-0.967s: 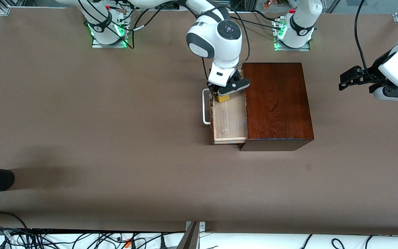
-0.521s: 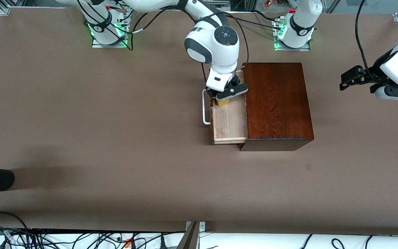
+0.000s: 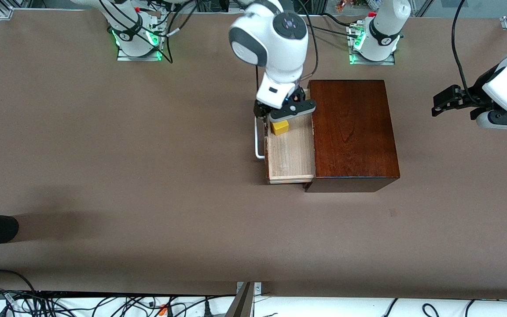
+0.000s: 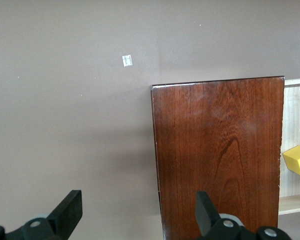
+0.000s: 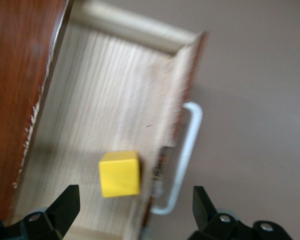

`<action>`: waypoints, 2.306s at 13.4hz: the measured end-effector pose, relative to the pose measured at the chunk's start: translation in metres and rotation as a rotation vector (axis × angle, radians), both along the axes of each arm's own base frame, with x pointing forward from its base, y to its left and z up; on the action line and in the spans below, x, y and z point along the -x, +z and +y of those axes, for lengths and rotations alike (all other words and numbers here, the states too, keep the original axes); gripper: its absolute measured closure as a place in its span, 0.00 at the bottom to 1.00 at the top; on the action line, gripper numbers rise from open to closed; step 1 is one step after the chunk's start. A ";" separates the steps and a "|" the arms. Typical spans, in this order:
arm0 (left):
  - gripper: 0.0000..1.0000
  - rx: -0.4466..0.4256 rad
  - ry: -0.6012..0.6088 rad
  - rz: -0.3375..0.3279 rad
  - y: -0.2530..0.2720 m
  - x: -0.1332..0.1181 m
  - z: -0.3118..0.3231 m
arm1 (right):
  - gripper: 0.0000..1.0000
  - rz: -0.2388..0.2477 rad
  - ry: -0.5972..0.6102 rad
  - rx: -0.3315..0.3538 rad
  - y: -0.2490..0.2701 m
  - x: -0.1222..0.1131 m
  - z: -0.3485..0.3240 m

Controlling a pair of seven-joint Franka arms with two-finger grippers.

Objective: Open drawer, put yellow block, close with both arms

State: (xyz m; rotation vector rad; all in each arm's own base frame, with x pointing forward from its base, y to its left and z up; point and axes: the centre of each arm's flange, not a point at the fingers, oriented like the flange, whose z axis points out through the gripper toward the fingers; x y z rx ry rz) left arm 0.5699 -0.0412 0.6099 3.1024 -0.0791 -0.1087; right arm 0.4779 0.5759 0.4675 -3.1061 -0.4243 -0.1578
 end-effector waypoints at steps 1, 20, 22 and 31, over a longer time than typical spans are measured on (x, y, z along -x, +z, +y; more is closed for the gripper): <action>0.00 0.001 -0.013 -0.004 0.001 0.000 -0.001 | 0.00 0.009 -0.041 -0.024 0.027 -0.013 -0.022; 0.00 0.077 -1.619 -0.078 -0.161 0.073 -0.466 | 0.00 0.220 -0.192 -0.055 0.136 -0.078 -0.485; 0.00 0.030 -1.681 -0.038 -0.199 0.079 -0.482 | 0.00 0.215 -0.203 -0.055 0.130 -0.084 -0.491; 0.00 -0.091 -1.731 0.075 -0.299 0.093 -0.502 | 0.00 0.185 -0.213 0.007 0.124 -0.096 -0.498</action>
